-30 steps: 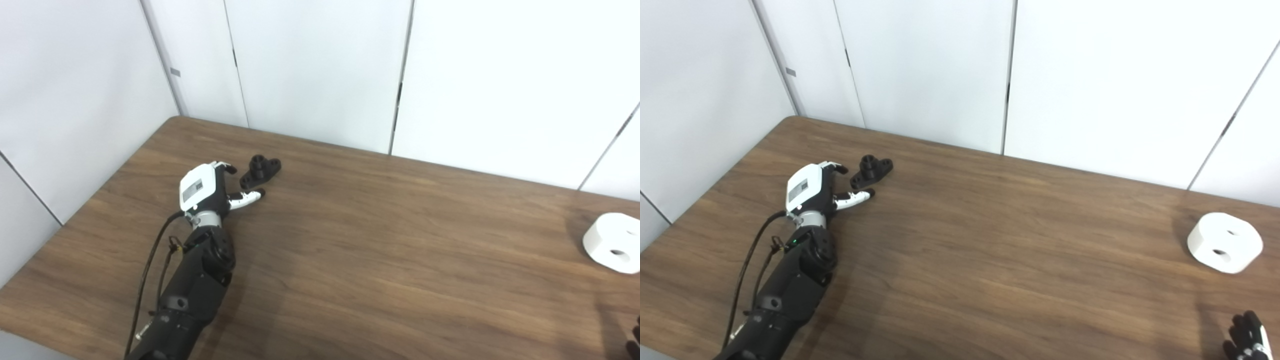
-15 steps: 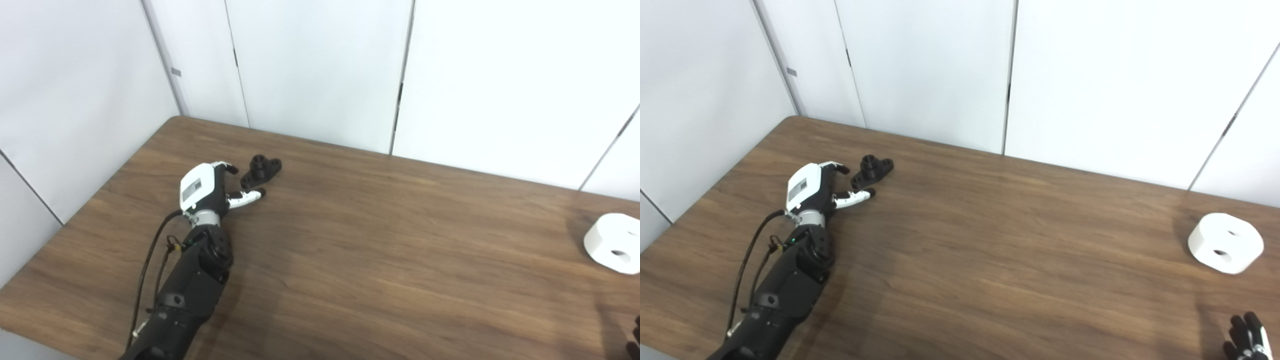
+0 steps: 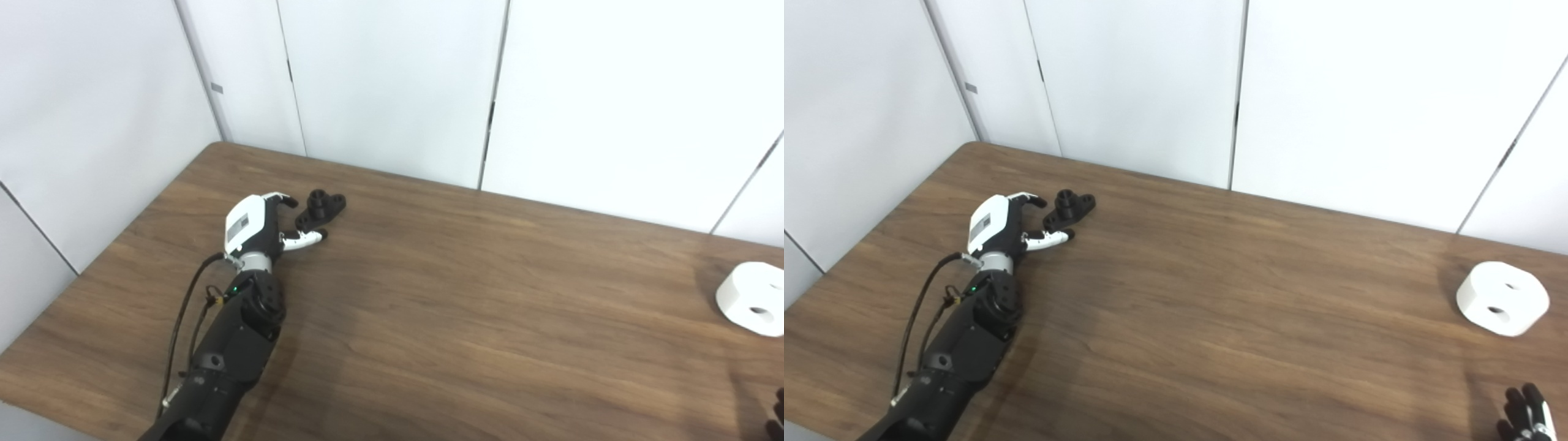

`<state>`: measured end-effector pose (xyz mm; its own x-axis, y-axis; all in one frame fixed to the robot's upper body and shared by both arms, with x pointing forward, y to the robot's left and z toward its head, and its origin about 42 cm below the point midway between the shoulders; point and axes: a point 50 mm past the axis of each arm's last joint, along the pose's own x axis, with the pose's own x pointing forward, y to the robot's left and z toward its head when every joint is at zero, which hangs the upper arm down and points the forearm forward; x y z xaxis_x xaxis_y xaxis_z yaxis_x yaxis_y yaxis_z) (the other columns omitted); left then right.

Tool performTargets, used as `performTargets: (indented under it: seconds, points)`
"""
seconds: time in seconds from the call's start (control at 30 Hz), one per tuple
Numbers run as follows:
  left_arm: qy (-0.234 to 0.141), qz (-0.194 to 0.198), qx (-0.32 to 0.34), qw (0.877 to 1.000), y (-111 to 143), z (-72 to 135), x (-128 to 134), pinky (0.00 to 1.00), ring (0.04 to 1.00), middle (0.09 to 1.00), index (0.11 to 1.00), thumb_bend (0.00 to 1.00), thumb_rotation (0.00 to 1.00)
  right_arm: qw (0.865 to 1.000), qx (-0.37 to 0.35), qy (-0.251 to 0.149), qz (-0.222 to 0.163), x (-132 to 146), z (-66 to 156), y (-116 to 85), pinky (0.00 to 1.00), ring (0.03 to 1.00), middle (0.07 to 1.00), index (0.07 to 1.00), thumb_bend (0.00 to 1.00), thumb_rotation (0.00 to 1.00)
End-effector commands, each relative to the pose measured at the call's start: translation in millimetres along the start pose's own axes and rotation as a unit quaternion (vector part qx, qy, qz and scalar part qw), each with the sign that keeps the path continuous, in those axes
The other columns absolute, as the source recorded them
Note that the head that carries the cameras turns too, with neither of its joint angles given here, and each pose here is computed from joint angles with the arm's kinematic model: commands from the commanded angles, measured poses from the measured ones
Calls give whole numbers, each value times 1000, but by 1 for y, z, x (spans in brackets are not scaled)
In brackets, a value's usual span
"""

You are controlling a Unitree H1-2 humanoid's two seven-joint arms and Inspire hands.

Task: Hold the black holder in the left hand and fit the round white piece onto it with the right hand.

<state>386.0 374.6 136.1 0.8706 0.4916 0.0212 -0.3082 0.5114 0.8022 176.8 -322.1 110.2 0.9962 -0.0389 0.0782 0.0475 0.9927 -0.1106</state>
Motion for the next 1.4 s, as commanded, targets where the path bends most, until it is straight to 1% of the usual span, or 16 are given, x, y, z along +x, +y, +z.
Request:
performTargets:
  seconds: [0.0, 0.23, 0.43, 0.47, 0.5, 0.57, 0.8, 0.87, 1.1, 1.37]
  points:
    - [-36, 31, 3, 999, 18, 18, 17, 971, 913, 866, 700, 764, 163, 1000, 16, 25, -6, -12, -10, 8, 1000, 1000, 979, 1000, 697, 1000]
    - [-33, 28, -6, 999, 17, 16, 19, 976, 917, 862, 671, 751, 175, 1000, 12, 22, -6, -12, -9, 8, 1000, 1000, 975, 1000, 686, 1000]
    - [-20, 28, -29, 999, 15, 14, 18, 984, 927, 849, 605, 747, 162, 1000, 15, 23, -8, -12, -10, 8, 1000, 1000, 973, 1000, 688, 1000]
    - [-17, 27, -33, 999, 15, 14, 18, 979, 933, 850, 550, 636, 118, 1000, 15, 24, -9, -12, -9, 8, 1000, 1000, 973, 1000, 687, 1000]
    - [-16, 27, -36, 999, 15, 14, 17, 977, 939, 850, 516, 568, 91, 1000, 15, 24, -9, -12, -8, 8, 1000, 1000, 973, 1000, 686, 1000]
    - [-18, 27, -36, 999, 15, 14, 17, 975, 943, 851, 496, 530, 75, 1000, 15, 24, -9, -12, -8, 8, 1000, 1000, 974, 1000, 685, 1000]
    - [-27, 32, 13, 999, 15, 14, 18, 999, 944, 843, 487, 520, 71, 1000, 15, 22, -8, -12, -9, 8, 1000, 1000, 973, 1000, 707, 1000]
    - [-31, 34, 22, 999, 15, 14, 19, 1000, 941, 837, 486, 521, 71, 1000, 17, 20, -8, -12, -8, 9, 1000, 1000, 972, 1000, 696, 1000]
    - [-35, 35, 44, 998, 16, 16, 19, 1000, 936, 830, 485, 521, 70, 1000, 20, 15, -7, -12, -9, 7, 1000, 1000, 970, 999, 695, 1000]
    - [-45, 35, 53, 997, 15, 17, 19, 1000, 931, 829, 486, 521, 65, 999, 26, 20, -7, -12, -9, 6, 1000, 1000, 981, 1000, 726, 1000]
